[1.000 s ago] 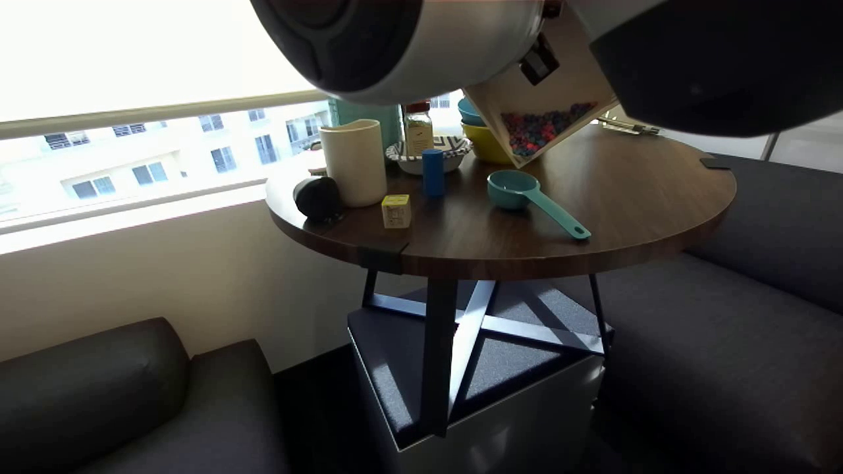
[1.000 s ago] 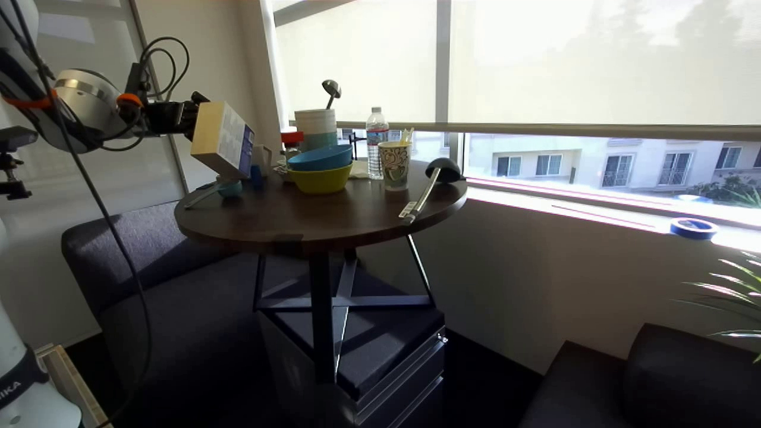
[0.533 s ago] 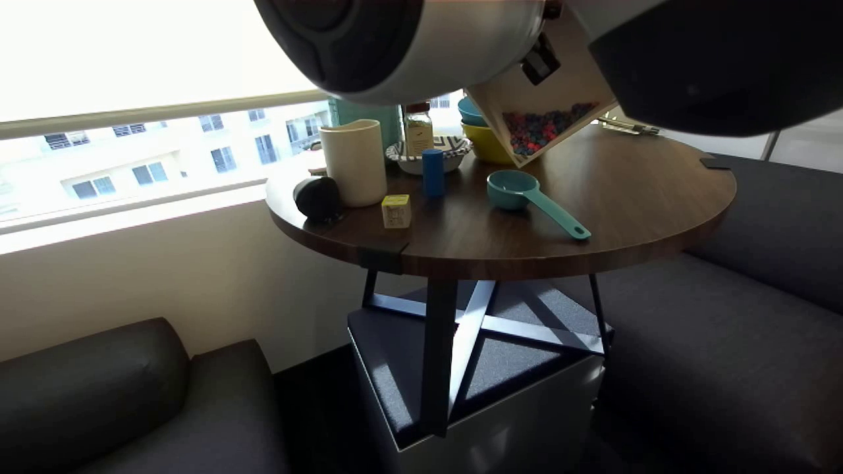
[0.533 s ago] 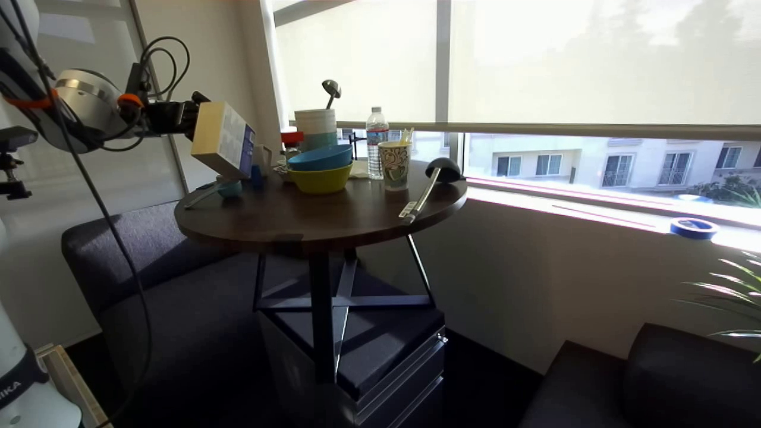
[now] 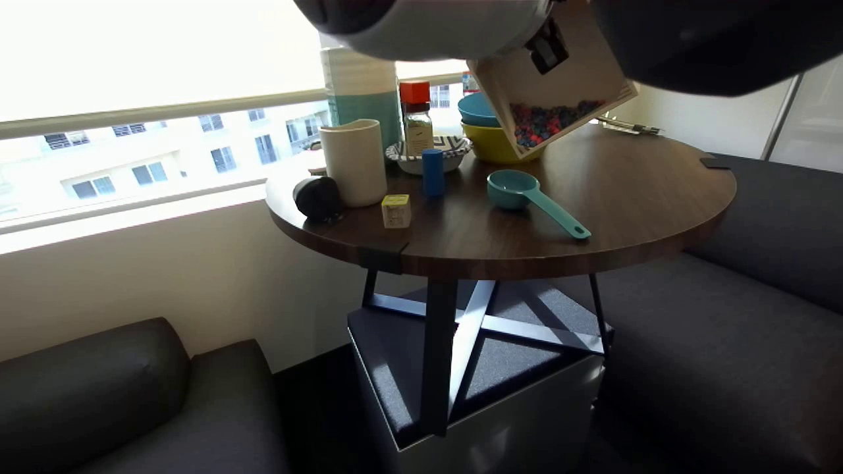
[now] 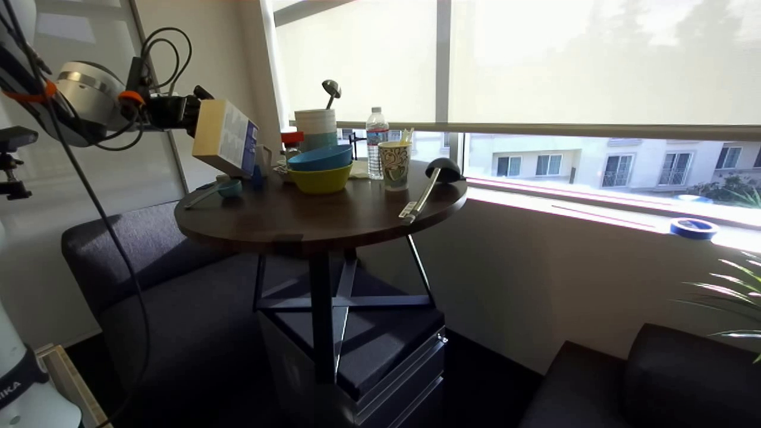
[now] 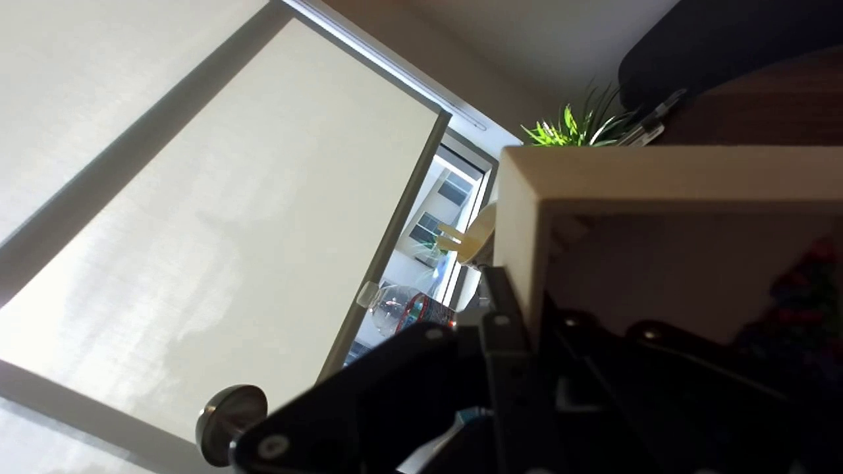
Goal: Pour some content from the wooden box into the blue scoop on the table
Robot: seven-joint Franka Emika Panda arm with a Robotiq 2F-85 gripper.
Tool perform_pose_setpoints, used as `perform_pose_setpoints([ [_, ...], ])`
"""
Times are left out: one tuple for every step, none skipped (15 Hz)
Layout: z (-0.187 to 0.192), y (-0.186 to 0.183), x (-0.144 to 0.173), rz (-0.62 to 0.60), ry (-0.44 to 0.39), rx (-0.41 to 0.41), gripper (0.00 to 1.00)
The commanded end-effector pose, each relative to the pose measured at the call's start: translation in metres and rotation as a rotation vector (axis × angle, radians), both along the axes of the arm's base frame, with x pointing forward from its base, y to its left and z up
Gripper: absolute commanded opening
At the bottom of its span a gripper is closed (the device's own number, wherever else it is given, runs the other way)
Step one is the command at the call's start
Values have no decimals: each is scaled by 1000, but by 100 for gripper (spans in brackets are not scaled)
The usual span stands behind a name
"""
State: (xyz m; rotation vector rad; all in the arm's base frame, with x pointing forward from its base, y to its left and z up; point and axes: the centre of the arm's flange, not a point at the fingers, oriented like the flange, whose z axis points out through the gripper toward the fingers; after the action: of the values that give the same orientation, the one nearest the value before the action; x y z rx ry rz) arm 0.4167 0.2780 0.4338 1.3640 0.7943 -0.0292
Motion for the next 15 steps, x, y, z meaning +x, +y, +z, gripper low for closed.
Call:
perform_pose_setpoints([
  [16, -16, -8, -60, -8, 101, 1],
  [18, -19, -10, -83, -7, 129, 1],
  [20, -23, -12, -102, -9, 152, 1],
  [23, -26, -14, -122, -19, 169, 1],
  [27, -29, -16, -136, -34, 184, 1],
  [30, -32, -17, -150, -46, 201, 1],
  [32, -35, -19, -165, -54, 216, 1],
  [35, -39, -20, -180, -60, 245, 1],
  [35, -45, -22, -206, -70, 279, 1],
  [35, -50, -24, -228, -76, 313, 1],
  [36, -54, -26, -253, -82, 344, 1],
  [35, -59, -28, -276, -87, 380, 1],
  [35, -63, -29, -291, -93, 417, 1],
  [36, -66, -30, -308, -104, 440, 1],
  [37, -70, -31, -314, -118, 446, 1],
])
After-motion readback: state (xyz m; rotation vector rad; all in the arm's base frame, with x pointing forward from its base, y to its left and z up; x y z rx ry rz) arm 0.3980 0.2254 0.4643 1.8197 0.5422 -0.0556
